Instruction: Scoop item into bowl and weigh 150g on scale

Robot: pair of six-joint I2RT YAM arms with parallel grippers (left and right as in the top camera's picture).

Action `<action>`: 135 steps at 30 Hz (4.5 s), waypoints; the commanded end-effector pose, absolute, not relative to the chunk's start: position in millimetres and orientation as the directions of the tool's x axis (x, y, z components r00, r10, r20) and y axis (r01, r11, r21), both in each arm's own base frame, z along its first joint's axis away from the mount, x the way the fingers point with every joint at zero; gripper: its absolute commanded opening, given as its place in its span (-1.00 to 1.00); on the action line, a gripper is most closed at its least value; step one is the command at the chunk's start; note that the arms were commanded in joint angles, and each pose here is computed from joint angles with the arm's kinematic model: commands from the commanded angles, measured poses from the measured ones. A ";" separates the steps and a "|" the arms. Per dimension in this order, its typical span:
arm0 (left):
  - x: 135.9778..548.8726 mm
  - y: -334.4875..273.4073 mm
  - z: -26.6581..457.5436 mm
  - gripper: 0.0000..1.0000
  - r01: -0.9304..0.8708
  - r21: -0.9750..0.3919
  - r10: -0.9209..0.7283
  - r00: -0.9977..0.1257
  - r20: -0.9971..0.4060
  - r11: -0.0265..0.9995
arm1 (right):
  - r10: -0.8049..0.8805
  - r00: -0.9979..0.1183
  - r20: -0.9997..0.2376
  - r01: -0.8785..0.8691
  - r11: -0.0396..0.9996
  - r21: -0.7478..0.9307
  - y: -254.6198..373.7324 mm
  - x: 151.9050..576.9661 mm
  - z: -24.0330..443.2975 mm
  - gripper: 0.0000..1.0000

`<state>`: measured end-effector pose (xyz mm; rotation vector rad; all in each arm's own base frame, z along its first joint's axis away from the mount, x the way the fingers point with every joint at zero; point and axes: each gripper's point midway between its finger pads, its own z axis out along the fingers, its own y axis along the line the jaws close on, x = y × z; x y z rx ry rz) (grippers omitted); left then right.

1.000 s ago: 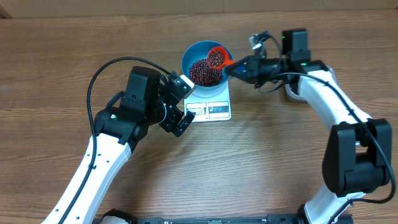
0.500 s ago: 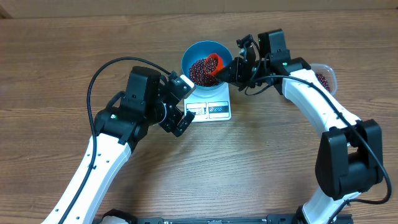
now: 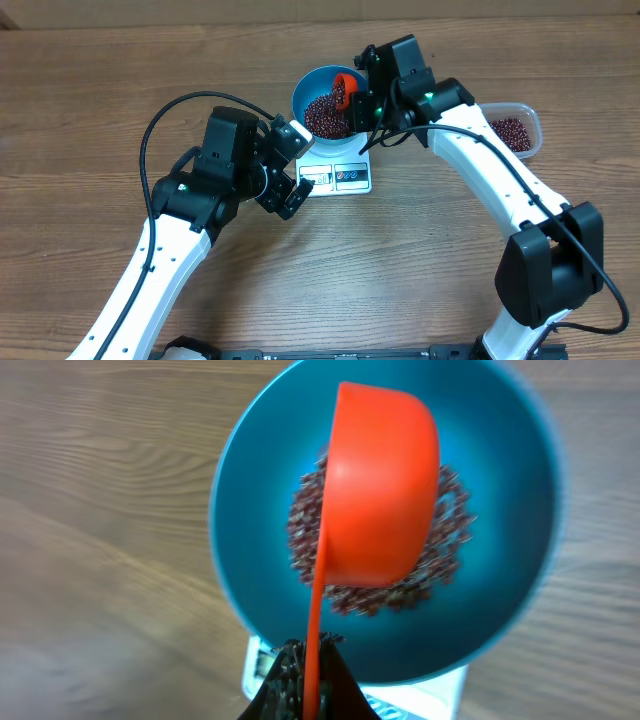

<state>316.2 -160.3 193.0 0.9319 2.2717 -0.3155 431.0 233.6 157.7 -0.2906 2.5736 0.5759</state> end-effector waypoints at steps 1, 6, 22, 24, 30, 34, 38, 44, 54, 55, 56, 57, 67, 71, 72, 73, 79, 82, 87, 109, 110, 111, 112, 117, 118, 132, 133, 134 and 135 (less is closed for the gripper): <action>315.3 -163.3 191.5 0.99 0.698 0.013 0.535 -0.537 -0.652 0.716 | -0.175 -0.794 -0.582 -0.320 0.934 0.156 220.1 447.0 171.4 -0.93; 315.3 -163.3 191.5 0.99 0.698 0.013 0.535 -0.537 -0.652 0.716 | -0.264 -0.757 -0.598 -0.355 0.934 0.037 217.4 447.7 176.5 -0.93; 315.2 -163.4 191.5 0.99 0.698 0.013 0.535 -0.537 -0.652 0.716 | -0.420 -0.683 -0.598 -0.371 0.904 -0.210 223.2 441.6 191.1 -0.93; 315.3 -163.3 191.5 0.99 0.698 0.013 0.535 -0.537 -0.652 0.716 | -0.421 -0.682 -0.598 -0.373 0.904 -0.210 224.0 441.3 191.2 -0.93; 315.3 -163.3 191.5 0.99 0.698 0.013 0.535 -0.537 -0.652 0.716 | -0.412 -0.673 -0.614 -0.377 0.906 -0.194 225.2 440.6 198.5 -0.93; 315.3 -163.3 191.5 0.99 0.698 0.013 0.535 -0.537 -0.652 0.716 | -0.399 -0.655 -0.641 -0.375 0.909 -0.182 225.1 438.7 213.2 -0.93; 315.3 -163.3 191.5 0.99 0.698 0.013 0.535 -0.537 -0.652 0.716 | -0.375 -0.634 -0.676 -0.390 0.910 -0.139 227.9 435.8 230.1 -0.93; 315.3 -163.3 191.5 0.99 0.698 0.013 0.535 -0.537 -0.652 0.716 | -0.355 -0.640 -0.682 -0.397 0.912 -0.102 221.0 435.9 235.8 -0.93; 315.3 -163.3 191.5 0.99 0.698 0.013 0.535 -0.537 -0.652 0.716 | -0.342 -0.632 -0.695 -0.385 0.917 -0.100 214.2 432.6 247.9 -0.93; 315.3 -163.3 191.5 0.99 0.698 0.013 0.535 -0.537 -0.652 0.716 | -0.336 -0.629 -0.701 -0.381 0.919 -0.099 211.6 432.5 251.8 -0.93; 315.3 -163.3 191.5 0.99 0.698 0.013 0.535 -0.537 -0.652 0.716 | -0.322 -0.625 -0.711 -0.370 0.924 -0.093 206.9 432.5 257.9 -0.93; 315.3 -163.3 191.5 1.00 0.698 0.013 0.535 -0.537 -0.652 0.716 | -0.312 -0.622 -0.718 -0.363 0.928 -0.089 202.0 432.1 263.5 -0.93; 315.3 -163.2 191.5 0.99 0.697 0.013 0.535 -0.537 -0.652 0.717 | -0.170 -0.736 -0.655 -0.187 0.981 -0.044 90.5 409.8 281.2 -0.93; 315.3 -163.3 191.5 0.99 0.698 0.013 0.535 -0.537 -0.652 0.716 | -0.089 -0.839 -0.537 -0.072 0.996 -0.052 30.3 394.8 254.6 -0.93; 315.3 -163.3 191.5 0.99 0.698 0.013 0.535 -0.537 -0.652 0.716 | -0.086 -0.855 -0.512 -0.070 0.996 -0.051 20.3 391.5 248.6 -0.93; 315.3 -163.3 191.5 0.99 0.698 0.013 0.535 -0.537 -0.652 0.716 | -0.088 -0.868 -0.489 -0.074 0.996 -0.047 11.7 389.5 241.6 -0.93; 315.2 -163.4 191.5 0.99 0.698 0.013 0.535 -0.537 -0.652 0.716 | -0.065 -0.917 -0.393 -0.067 0.998 -0.008 -31.4 386.5 201.9 -0.93; 315.3 -163.3 191.5 0.99 0.698 0.013 0.535 -0.537 -0.652 0.716 | -0.074 -0.934 -0.349 -0.078 0.997 -0.004 -45.1 388.4 183.0 -0.93; 315.3 -163.3 191.5 0.99 0.698 0.013 0.535 -0.537 -0.652 0.716 | -0.102 -0.958 -0.270 -0.106 0.994 0.000 -56.7 390.6 152.0 -0.93; 315.3 -163.3 191.5 0.99 0.698 0.013 0.535 -0.537 -0.652 0.716 | -0.119 -0.990 -0.073 -0.128 0.981 0.144 -43.4 393.5 61.4 -0.93; 315.3 -163.3 191.5 0.99 0.698 0.013 0.535 -0.537 -0.652 0.716 | -0.117 -0.990 -0.084 -0.130 0.977 0.166 -39.4 395.3 62.2 -0.93; 315.3 -163.3 191.5 0.99 0.698 0.013 0.535 -0.537 -0.652 0.716 | -0.116 -0.989 -0.093 -0.132 0.973 0.190 -35.3 396.5 63.1 -0.93; 315.3 -163.3 191.5 0.99 0.698 0.013 0.535 -0.537 -0.652 0.716 | -0.115 -0.988 -0.102 -0.134 0.967 0.216 -30.6 397.3 64.2 -0.93; 315.3 -163.3 191.5 1.00 0.698 0.013 0.535 -0.537 -0.652 0.716 | -0.104 -0.985 -0.137 -0.145 0.932 0.333 -9.8 400.5 70.7 -0.93; 315.3 -163.3 191.5 0.99 0.698 0.013 0.535 -0.537 -0.652 0.716 | -0.101 -0.985 -0.143 -0.146 0.925 0.351 -6.6 401.1 72.0 -0.93; 315.3 -163.3 191.5 0.99 0.698 0.013 0.535 -0.537 -0.652 0.716 | 0.051 -0.991 -0.122 -0.014 0.874 0.485 -9.8 400.9 82.2 -0.93; 315.3 -163.3 191.5 0.99 0.698 0.013 0.535 -0.537 -0.652 0.716 | 0.084 -0.990 -0.117 0.014 0.863 0.505 -15.2 400.6 84.1 -0.93; 315.3 -163.3 191.5 0.99 0.698 0.013 0.535 -0.537 -0.652 0.716 | 0.099 -0.988 -0.117 0.024 0.853 0.521 -17.6 400.6 85.7 -0.93; 315.3 -163.3 191.5 0.99 0.698 0.013 0.535 -0.537 -0.652 0.716 | 0.116 -0.987 -0.116 0.037 0.846 0.532 -20.1 400.7 86.9 -0.93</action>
